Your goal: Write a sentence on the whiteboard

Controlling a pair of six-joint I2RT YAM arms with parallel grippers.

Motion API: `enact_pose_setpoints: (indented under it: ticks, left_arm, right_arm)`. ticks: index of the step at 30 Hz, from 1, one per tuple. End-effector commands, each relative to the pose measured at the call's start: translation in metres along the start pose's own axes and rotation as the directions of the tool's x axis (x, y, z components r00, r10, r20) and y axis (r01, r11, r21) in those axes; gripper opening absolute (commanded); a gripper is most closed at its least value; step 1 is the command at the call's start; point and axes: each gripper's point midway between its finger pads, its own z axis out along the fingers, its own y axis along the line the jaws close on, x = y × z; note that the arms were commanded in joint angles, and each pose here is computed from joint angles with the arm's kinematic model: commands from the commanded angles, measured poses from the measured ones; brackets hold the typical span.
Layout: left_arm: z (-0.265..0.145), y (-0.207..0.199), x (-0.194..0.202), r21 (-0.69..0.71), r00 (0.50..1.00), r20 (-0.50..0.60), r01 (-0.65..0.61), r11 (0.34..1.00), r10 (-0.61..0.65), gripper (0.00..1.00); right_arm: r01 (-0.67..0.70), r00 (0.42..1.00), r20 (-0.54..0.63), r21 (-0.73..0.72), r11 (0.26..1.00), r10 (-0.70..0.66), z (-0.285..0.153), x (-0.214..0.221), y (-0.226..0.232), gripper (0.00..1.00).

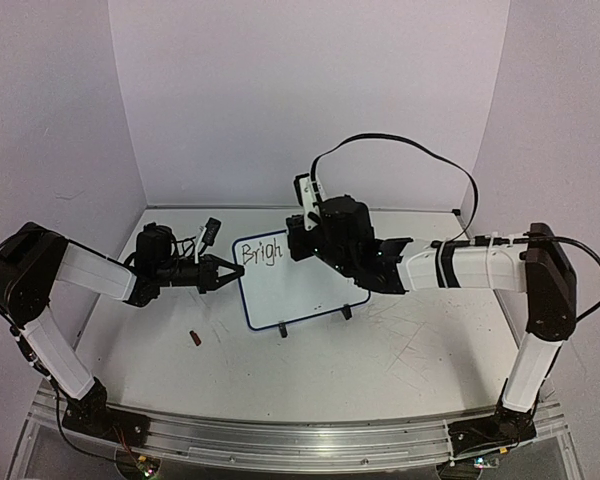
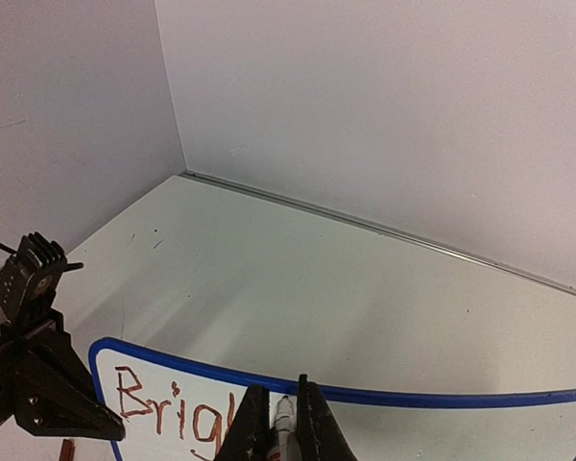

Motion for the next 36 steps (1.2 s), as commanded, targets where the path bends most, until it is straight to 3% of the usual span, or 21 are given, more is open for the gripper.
enact_pose_setpoints:
  ticks: [1, 36]
  left_arm:
    - [-0.002, 0.003, -0.019, -0.041, 0.995, 0.035, -0.089, 0.995, 0.091, 0.0]
    - [-0.003, 0.002, -0.019, -0.042, 0.995, 0.036, -0.09, 0.995, 0.092, 0.0]
  right_arm:
    - [-0.015, 0.999, 0.039, -0.011, 1.0, 0.016, 0.005, -0.013, 0.003, 0.0]
    - [-0.035, 0.996, -0.08, 0.009, 0.999, 0.035, -0.005, 0.037, -0.003, 0.0]
